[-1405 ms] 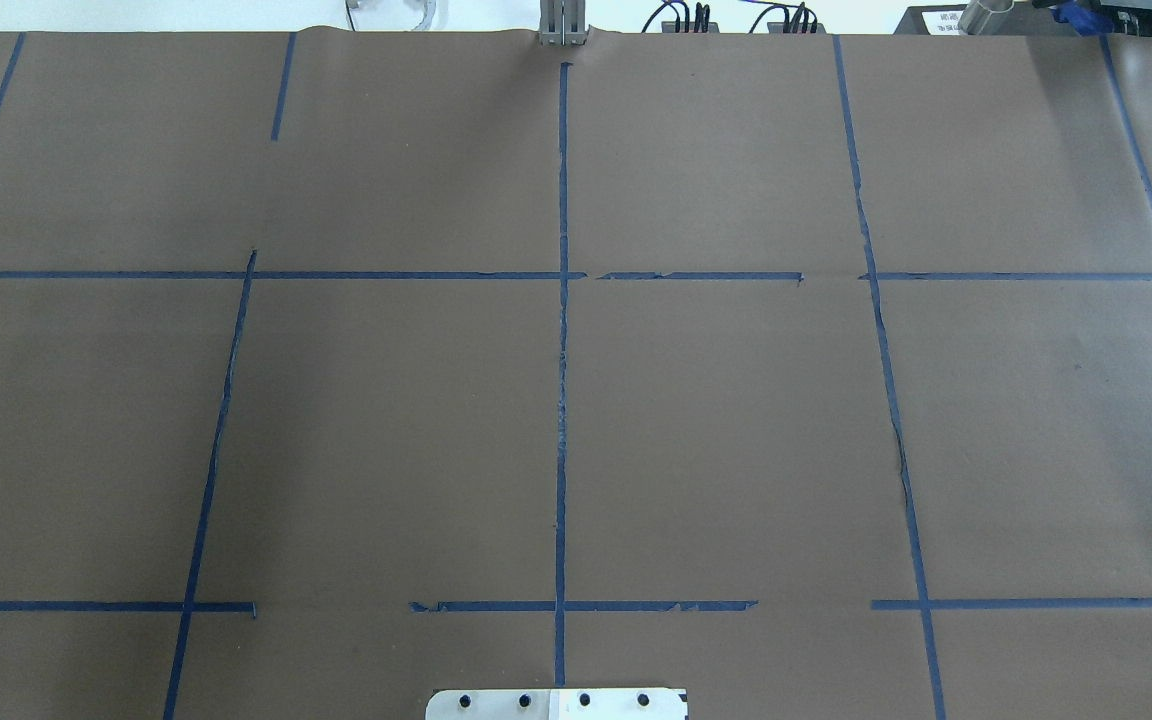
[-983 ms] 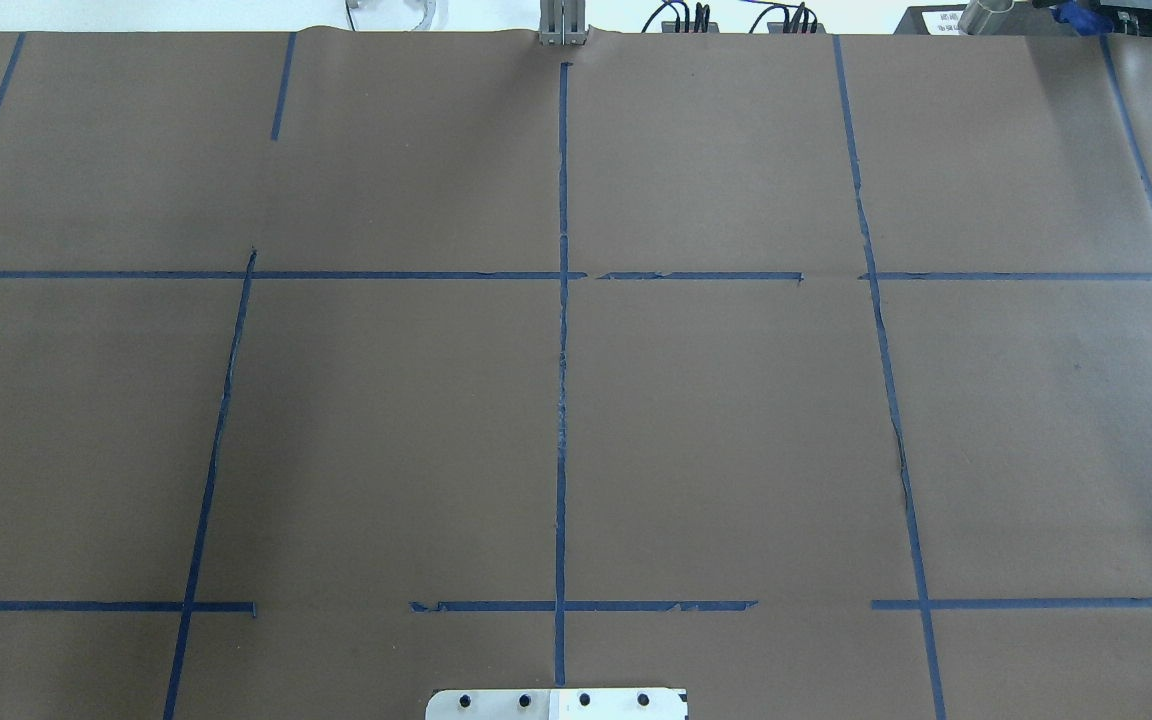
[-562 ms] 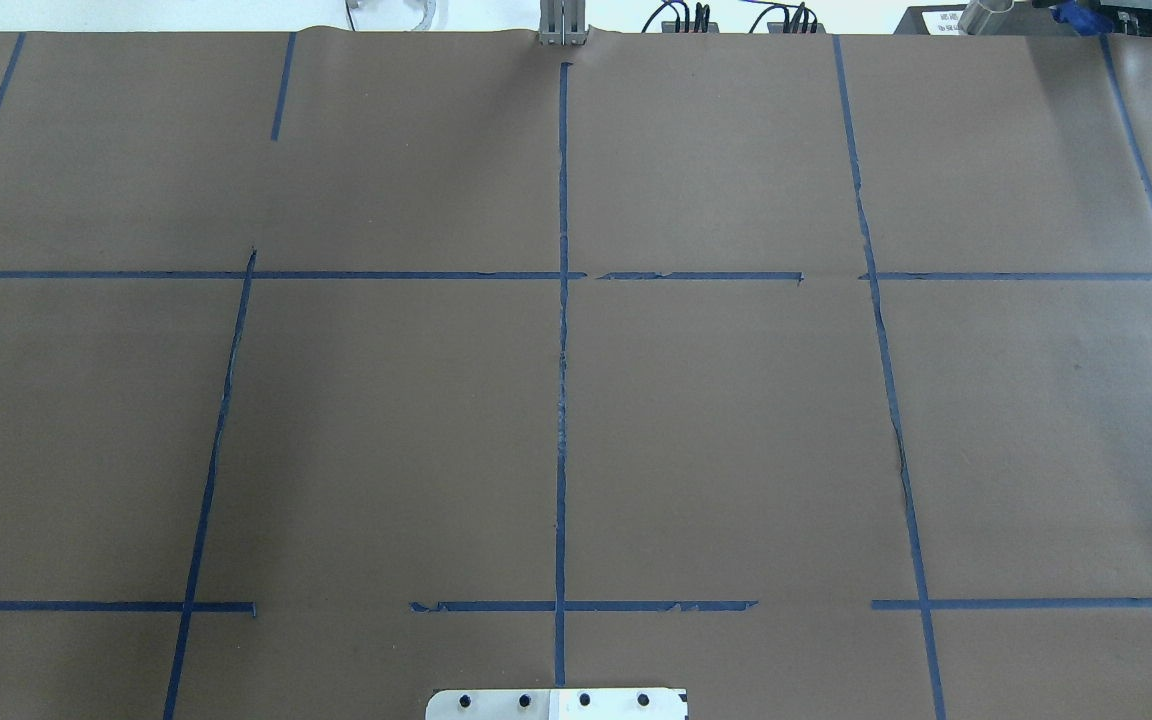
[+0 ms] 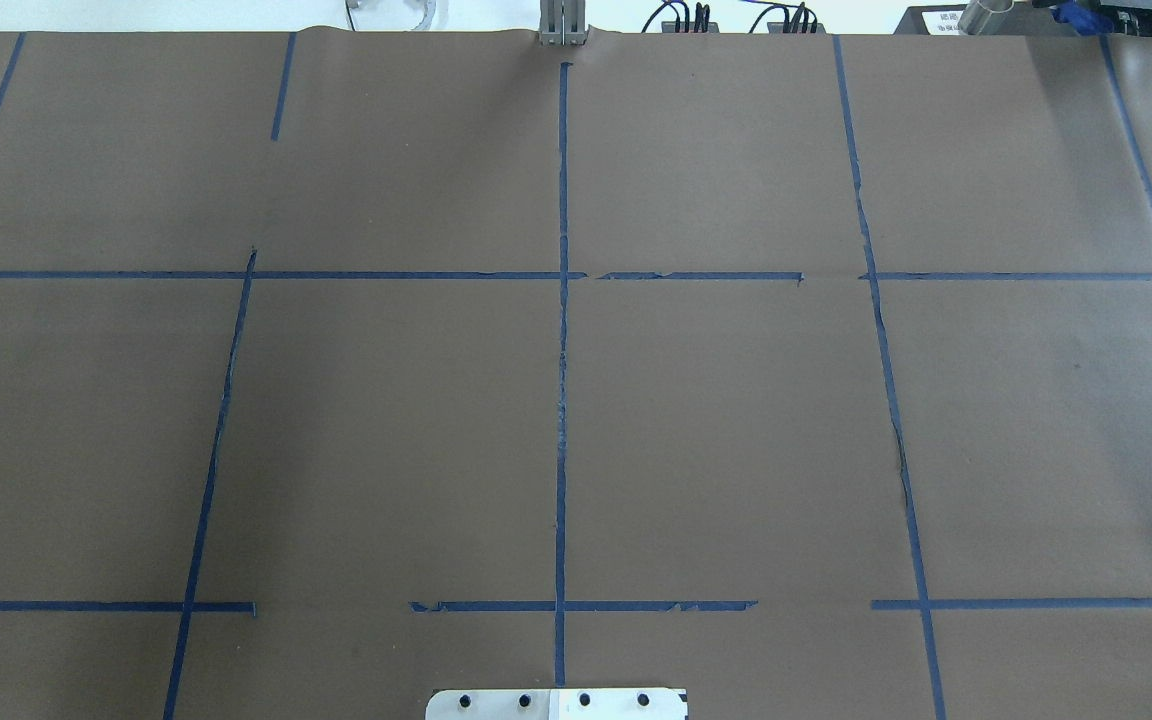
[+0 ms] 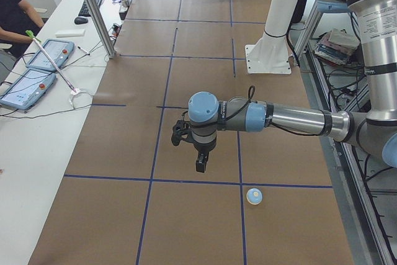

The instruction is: Place and press bell with both arms

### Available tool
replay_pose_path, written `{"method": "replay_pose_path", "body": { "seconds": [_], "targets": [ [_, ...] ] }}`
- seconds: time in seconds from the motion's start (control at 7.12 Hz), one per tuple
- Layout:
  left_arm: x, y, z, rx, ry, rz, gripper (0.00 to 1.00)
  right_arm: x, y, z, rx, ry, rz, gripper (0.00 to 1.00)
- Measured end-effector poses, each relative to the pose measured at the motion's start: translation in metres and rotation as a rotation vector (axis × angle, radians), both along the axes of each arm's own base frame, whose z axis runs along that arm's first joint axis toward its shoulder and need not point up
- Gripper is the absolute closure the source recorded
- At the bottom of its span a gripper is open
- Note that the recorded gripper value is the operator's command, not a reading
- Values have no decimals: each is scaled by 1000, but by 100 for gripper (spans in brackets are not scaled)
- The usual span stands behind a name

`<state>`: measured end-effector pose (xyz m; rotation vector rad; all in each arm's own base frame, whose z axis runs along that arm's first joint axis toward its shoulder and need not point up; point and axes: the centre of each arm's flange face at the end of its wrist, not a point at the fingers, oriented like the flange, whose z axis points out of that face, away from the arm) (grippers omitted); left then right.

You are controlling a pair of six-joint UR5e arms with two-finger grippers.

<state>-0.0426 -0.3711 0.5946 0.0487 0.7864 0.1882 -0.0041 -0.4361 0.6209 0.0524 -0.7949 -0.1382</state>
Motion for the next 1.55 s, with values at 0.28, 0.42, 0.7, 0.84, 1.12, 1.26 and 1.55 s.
{"method": "replay_pose_path", "body": {
  "seconds": [0.28,0.42,0.7,0.84,1.12,1.26,1.55],
  "targets": [
    [1,10,1,-11,13,1,0,0,0,-1,-1,-2,1,0],
    [7,11,-3,-13,33,10,0,0,0,-1,-3,-6,3,0],
    [40,10,-5,-79,50,33,0,-1,0,-5,-2,-11,6,0],
    [54,13,-2,-104,45,38,0,-1,-1,-9,6,-14,6,0],
    [58,39,22,-125,21,27,0,-3,-5,-28,50,-30,3,0],
    [53,52,47,-129,-20,5,0,-5,-5,-34,66,-39,-2,0],
    [55,80,118,-155,-50,-90,0,-10,-5,-40,123,-50,-16,0]
  ]
}}
